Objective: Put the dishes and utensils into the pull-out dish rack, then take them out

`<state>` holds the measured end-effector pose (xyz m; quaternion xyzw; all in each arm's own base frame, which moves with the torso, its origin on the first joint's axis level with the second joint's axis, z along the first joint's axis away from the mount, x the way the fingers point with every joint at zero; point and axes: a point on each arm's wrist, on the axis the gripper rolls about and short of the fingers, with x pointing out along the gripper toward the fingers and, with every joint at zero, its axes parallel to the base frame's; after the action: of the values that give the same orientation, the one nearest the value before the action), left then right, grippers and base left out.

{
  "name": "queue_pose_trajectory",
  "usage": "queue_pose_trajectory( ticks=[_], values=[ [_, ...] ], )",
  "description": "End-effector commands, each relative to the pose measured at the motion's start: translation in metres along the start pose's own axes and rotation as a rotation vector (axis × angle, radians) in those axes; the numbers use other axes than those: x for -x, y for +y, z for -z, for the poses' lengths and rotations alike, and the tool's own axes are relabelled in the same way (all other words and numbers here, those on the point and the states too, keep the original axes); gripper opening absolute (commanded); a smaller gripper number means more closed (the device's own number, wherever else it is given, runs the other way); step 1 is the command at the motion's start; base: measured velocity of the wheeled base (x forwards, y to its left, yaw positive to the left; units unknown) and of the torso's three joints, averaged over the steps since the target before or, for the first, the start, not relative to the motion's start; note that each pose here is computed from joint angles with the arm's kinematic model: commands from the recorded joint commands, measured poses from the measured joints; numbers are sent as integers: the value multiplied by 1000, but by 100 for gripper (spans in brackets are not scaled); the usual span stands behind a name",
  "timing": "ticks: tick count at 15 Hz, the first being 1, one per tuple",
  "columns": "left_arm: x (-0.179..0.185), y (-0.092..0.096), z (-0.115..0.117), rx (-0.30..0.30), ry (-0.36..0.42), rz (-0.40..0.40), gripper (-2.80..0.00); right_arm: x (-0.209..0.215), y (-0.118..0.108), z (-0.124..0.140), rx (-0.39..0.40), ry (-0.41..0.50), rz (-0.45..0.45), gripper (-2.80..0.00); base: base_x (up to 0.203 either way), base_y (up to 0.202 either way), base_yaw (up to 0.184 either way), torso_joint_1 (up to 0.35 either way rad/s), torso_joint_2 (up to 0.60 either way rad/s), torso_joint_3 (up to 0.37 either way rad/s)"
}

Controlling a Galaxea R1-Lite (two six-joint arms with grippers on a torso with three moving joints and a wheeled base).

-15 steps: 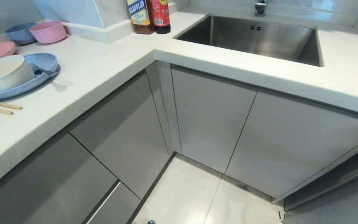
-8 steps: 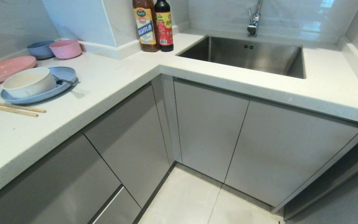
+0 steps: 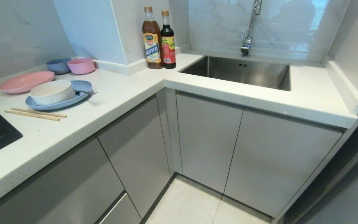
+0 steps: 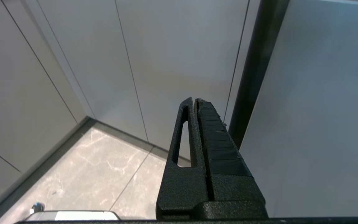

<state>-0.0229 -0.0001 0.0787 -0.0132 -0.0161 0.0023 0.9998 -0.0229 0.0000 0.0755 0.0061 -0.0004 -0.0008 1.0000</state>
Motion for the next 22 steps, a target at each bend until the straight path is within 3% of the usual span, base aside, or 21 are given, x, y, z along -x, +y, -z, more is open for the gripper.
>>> queue_pose_trajectory(
  ticks=[1,13,22],
  values=[
    [-1,0,4,1,14,0,-280,0,0,0,0,2,0,-280,0,0,0,4,4,200],
    [-1,0,4,6,14,-1,-280,0,0,0,0,2,0,-280,0,0,0,3,1,202],
    [-1,0,4,10,14,-1,-280,0,0,0,0,2,0,-280,0,0,0,1,0,23]
  ],
)
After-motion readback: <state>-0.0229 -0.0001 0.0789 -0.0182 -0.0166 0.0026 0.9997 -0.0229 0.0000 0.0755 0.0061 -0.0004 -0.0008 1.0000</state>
